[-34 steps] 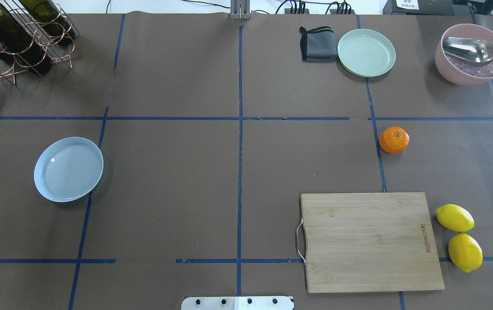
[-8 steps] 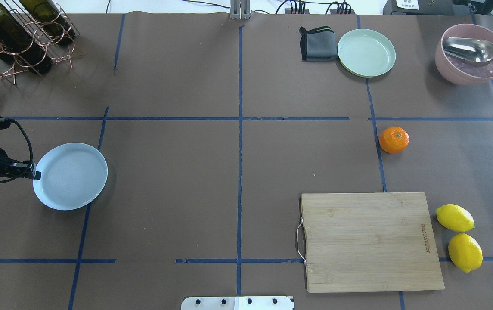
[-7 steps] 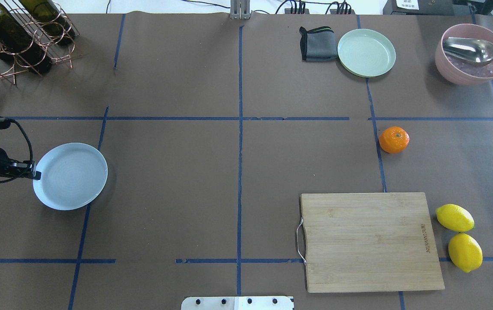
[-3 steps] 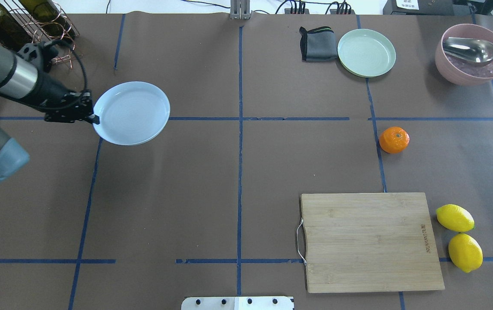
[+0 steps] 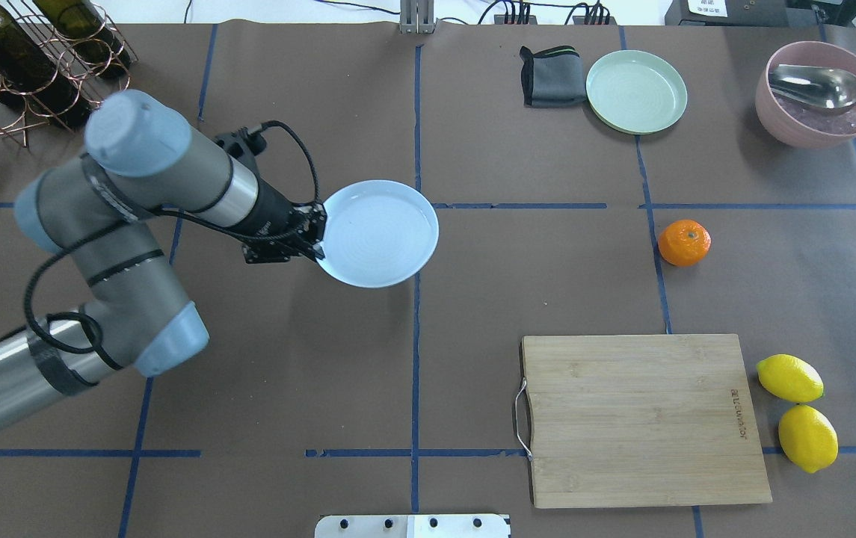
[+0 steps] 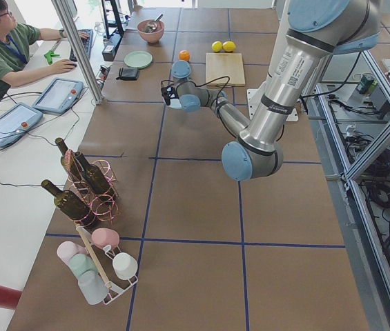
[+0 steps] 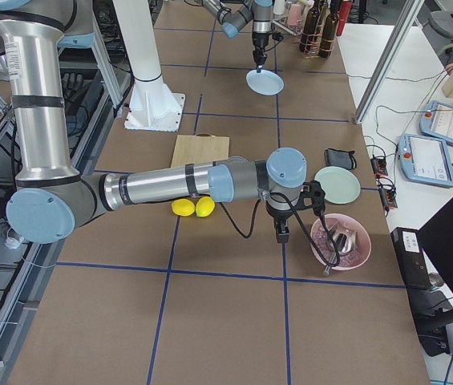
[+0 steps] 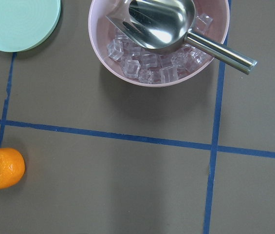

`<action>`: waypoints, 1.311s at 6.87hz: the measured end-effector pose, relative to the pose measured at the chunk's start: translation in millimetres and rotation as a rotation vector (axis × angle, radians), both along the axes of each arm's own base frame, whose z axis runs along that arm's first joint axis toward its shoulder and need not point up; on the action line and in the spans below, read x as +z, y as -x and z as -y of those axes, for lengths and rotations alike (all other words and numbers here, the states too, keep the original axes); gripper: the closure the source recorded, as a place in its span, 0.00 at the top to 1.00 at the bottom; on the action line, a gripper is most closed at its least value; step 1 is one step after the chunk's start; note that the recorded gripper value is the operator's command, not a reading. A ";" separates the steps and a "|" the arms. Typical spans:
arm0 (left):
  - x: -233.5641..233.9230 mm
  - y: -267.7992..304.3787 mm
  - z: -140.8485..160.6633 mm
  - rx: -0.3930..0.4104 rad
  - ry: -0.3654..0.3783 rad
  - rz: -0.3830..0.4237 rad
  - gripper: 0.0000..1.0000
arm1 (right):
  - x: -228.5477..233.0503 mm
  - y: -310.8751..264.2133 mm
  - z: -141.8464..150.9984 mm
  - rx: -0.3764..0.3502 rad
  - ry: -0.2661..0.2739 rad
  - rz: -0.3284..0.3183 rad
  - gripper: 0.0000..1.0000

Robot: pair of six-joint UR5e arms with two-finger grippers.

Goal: Pick orange to plate
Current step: 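Slide the light blue plate with the left gripper toward the table center, then release the plate and withdraw the left gripper while the right gripper reaches toward the orange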

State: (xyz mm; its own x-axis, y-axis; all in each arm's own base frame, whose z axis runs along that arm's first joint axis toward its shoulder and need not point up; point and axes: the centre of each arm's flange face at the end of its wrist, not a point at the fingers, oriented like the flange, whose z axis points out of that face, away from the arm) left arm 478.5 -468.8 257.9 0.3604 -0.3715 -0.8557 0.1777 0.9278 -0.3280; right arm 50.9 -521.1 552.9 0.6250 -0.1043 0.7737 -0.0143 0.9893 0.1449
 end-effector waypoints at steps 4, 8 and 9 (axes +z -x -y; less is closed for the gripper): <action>4.7 -79.0 -31.1 -0.019 -0.015 0.024 0.99 | -0.5 0.4 0.4 0.004 0.007 0.004 1.00; 9.8 -48.8 -0.6 -0.062 -0.044 0.032 1.00 | -21.1 29.5 12.2 0.012 0.045 0.013 1.00; 11.5 -25.6 16.2 -0.065 -0.069 0.048 1.00 | -38.8 58.4 16.3 0.009 0.072 0.018 1.00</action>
State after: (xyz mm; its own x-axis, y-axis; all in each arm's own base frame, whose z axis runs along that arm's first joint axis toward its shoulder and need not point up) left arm 504.2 -484.9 269.4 0.3786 -0.3361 -0.8624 0.2525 0.9339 -0.2531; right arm -7.4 -537.4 514.1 0.6112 -0.0426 0.7904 -0.0250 0.9970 0.0730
